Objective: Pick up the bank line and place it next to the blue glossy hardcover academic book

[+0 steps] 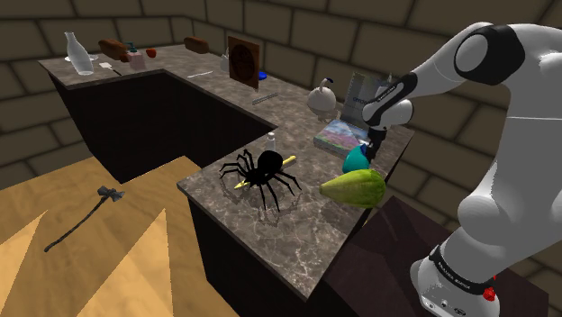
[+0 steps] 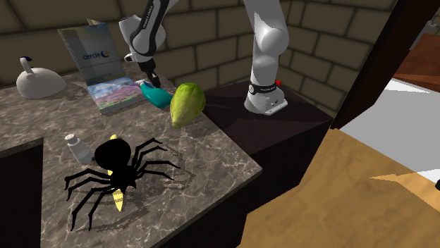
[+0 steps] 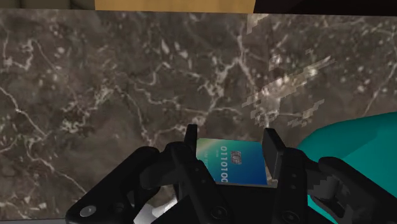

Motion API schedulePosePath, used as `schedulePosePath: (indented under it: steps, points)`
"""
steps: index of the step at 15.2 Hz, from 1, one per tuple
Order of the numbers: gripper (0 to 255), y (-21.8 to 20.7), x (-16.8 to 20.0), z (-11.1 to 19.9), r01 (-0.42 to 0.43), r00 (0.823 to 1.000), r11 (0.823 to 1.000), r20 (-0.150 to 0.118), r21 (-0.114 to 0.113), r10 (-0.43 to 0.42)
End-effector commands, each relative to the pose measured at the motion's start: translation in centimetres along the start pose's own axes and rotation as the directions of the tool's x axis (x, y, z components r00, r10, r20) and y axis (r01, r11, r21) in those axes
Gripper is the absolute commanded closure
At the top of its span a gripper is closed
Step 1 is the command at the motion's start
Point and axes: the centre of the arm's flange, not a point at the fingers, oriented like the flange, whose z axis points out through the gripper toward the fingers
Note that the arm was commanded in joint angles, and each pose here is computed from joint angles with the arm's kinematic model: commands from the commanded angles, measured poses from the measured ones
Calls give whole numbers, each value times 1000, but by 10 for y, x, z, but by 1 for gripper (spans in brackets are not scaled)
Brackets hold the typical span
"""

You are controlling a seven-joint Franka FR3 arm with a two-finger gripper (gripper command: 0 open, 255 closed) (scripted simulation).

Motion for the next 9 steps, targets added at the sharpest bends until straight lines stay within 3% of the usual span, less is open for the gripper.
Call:
schedulePosePath:
  steps: [1, 4, 5, 9]
  points:
    - [255, -1, 0, 1, 1, 1000, 1000, 1, 1, -1]
    - [255, -1, 0, 1, 1, 1000, 1000, 1, 1, -1]
    - [0, -1, 0, 1, 1, 1000, 1000, 1, 1, -1]
    - [0, -1, 0, 1, 1, 1000, 1000, 1, 1, -1]
